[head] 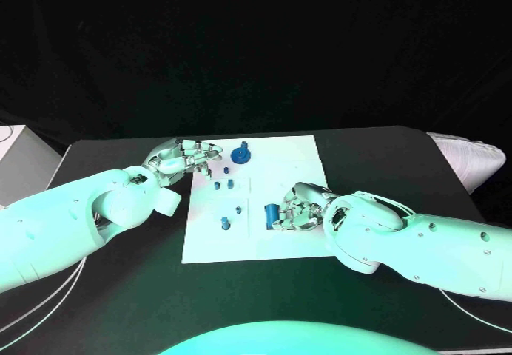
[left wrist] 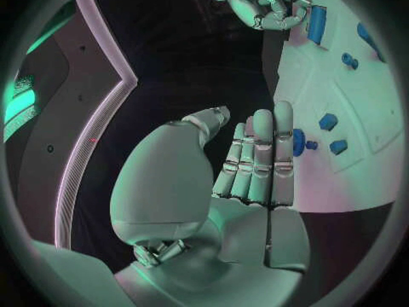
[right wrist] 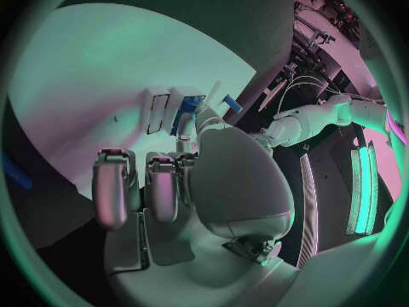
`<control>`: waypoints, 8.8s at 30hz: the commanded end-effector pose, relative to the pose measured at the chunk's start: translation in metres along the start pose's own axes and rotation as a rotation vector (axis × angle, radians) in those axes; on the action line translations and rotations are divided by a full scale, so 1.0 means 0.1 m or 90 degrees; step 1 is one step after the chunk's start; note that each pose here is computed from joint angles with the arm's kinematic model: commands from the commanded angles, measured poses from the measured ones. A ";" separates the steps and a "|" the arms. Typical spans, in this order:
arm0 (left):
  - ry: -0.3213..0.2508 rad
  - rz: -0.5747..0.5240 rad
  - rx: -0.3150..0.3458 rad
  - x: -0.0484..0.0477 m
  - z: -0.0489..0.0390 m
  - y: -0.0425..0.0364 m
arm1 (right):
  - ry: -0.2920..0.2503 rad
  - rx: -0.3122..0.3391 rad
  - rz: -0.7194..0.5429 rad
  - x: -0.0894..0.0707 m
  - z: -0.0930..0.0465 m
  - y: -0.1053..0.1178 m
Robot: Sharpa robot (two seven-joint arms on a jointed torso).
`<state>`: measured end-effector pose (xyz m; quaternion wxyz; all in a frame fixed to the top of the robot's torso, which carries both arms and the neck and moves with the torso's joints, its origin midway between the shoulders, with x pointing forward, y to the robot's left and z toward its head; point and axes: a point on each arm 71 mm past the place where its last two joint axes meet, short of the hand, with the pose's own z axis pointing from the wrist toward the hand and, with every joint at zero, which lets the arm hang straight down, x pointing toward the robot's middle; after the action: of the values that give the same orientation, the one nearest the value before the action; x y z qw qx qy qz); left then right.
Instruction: Assemble the parts on the task board
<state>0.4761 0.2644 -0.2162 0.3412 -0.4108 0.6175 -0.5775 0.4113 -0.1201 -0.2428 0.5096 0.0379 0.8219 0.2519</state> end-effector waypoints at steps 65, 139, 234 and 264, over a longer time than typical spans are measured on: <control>0.015 -0.010 0.003 0.073 -0.016 0.031 | -0.026 0.167 0.117 -0.79 -0.47 -1.27; 0.018 -0.014 -0.002 0.087 -0.049 0.048 | -0.043 0.263 -0.095 -0.38 -0.33 -1.30; 0.028 -0.015 -0.013 0.104 -0.056 0.054 | 0.057 0.147 -0.015 -0.04 0.07 -0.25; 0.030 -0.014 -0.017 0.105 -0.054 0.061 | 0.039 0.128 0.004 -0.04 0.06 -0.24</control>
<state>0.4667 0.2596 -0.2215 0.3212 -0.4130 0.6277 -0.5764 0.4242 -0.1410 -0.2515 0.4775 0.0895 0.8587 0.1631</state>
